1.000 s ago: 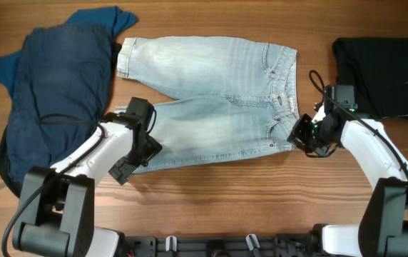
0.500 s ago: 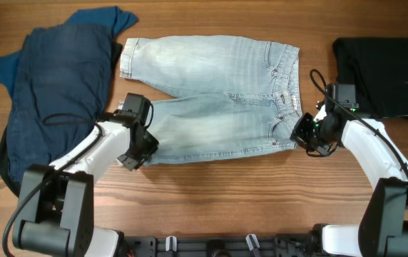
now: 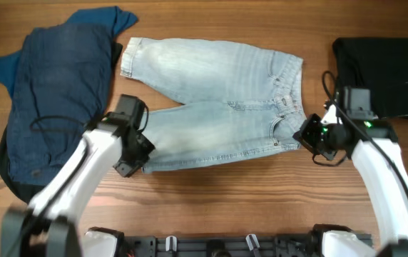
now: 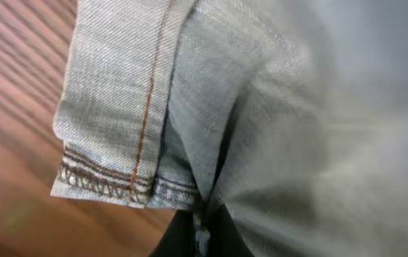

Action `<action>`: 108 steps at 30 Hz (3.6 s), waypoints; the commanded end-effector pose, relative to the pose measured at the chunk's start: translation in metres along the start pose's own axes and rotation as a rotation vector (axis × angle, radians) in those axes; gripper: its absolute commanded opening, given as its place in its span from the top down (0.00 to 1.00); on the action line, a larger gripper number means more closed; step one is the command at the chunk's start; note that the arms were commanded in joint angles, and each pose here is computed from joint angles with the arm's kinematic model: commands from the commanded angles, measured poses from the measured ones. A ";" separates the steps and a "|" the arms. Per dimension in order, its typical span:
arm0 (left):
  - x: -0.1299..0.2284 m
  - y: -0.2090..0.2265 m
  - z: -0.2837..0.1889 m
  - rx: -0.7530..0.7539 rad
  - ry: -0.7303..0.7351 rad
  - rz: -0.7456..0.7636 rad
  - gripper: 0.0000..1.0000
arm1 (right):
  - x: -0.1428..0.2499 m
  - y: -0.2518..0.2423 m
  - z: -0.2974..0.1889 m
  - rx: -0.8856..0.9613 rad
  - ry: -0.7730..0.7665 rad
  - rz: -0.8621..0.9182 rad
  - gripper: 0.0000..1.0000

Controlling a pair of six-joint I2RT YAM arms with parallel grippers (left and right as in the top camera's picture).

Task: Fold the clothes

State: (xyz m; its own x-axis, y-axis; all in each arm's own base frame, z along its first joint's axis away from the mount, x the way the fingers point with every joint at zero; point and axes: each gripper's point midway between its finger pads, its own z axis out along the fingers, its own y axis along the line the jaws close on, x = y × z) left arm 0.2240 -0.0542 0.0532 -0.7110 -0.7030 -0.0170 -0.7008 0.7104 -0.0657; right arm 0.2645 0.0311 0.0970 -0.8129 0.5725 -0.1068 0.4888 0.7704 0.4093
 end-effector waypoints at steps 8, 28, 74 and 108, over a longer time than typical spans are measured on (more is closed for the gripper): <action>0.006 0.022 -0.133 0.420 -0.325 -0.001 0.96 | 0.044 -0.021 -0.069 0.046 -0.079 0.078 0.96; -0.064 -0.148 -0.063 0.444 -0.473 0.326 0.96 | -0.046 -0.015 0.002 0.128 -0.135 0.106 0.96; -0.070 -0.198 -0.010 0.441 -0.538 0.689 0.00 | -0.117 -0.001 0.021 0.074 -0.265 -0.295 0.00; -0.108 -0.205 0.090 0.403 -0.311 0.671 0.29 | -0.128 -0.047 0.137 -0.008 -0.109 -0.267 0.25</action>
State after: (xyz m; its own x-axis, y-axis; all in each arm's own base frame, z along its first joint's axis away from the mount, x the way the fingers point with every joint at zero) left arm 0.4742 -0.1255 0.0137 -0.8155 -0.1754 -0.5515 0.0006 0.9527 -0.3040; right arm 0.4046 -0.0594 0.0060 -0.8262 0.3634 -0.4305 0.2620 0.9243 0.2774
